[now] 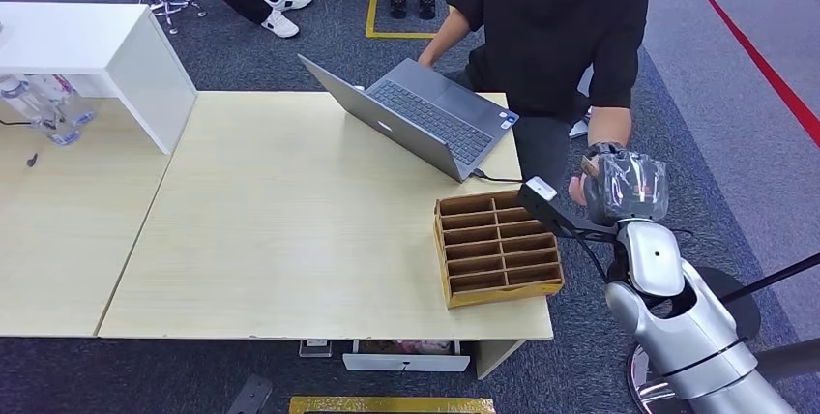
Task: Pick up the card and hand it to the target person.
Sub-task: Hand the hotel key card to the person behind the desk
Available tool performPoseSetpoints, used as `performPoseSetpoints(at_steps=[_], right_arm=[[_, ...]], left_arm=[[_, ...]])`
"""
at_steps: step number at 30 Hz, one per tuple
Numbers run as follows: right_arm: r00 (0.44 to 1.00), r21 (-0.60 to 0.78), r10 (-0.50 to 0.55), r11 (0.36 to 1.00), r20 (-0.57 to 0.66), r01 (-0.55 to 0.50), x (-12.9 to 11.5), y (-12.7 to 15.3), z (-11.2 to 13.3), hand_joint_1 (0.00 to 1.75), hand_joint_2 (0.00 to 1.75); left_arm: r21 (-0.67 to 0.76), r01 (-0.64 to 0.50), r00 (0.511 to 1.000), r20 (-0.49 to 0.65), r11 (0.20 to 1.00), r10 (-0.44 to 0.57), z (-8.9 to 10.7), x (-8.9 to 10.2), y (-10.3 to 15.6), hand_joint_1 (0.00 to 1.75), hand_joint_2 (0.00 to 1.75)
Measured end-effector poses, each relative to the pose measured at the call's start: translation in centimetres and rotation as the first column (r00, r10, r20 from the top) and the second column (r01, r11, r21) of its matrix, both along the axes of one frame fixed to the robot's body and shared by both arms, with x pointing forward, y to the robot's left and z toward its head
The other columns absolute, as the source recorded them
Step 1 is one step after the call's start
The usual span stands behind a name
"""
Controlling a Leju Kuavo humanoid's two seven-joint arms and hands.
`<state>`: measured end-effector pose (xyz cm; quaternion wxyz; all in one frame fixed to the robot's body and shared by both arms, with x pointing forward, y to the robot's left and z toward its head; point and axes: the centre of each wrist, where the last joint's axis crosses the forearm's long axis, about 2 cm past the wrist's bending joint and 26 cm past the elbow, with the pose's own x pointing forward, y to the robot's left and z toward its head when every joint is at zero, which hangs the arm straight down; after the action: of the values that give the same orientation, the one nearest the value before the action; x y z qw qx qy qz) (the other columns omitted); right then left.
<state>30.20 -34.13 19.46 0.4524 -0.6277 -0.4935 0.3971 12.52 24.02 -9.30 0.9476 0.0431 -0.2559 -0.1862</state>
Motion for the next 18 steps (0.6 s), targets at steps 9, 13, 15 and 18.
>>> performPoseSetpoints(at_steps=[9,13,15,18], right_arm=[[1.000,-0.002,0.000,1.000,-0.028,0.000,-0.04,0.11,-0.58,0.00,1.75],[1.000,0.037,0.006,0.999,0.000,-0.006,-0.08,0.16,-0.58,0.00,1.75],[0.998,0.107,0.028,0.994,0.048,-0.033,-0.13,0.26,-0.42,0.00,1.75],[0.984,0.284,0.074,0.951,0.164,-0.119,-0.37,0.71,0.09,0.00,1.75]], left_arm=[[0.001,0.003,1.000,0.003,1.000,-0.003,0.04,0.14,0.01,0.00,0.00],[0.002,0.003,1.000,0.006,1.000,-0.003,0.04,0.14,0.01,0.00,0.00],[0.004,0.002,1.000,0.009,1.000,-0.003,0.04,0.13,0.02,0.00,0.00],[0.011,-0.001,1.000,0.020,1.000,0.001,0.00,0.00,0.05,0.00,0.00]])
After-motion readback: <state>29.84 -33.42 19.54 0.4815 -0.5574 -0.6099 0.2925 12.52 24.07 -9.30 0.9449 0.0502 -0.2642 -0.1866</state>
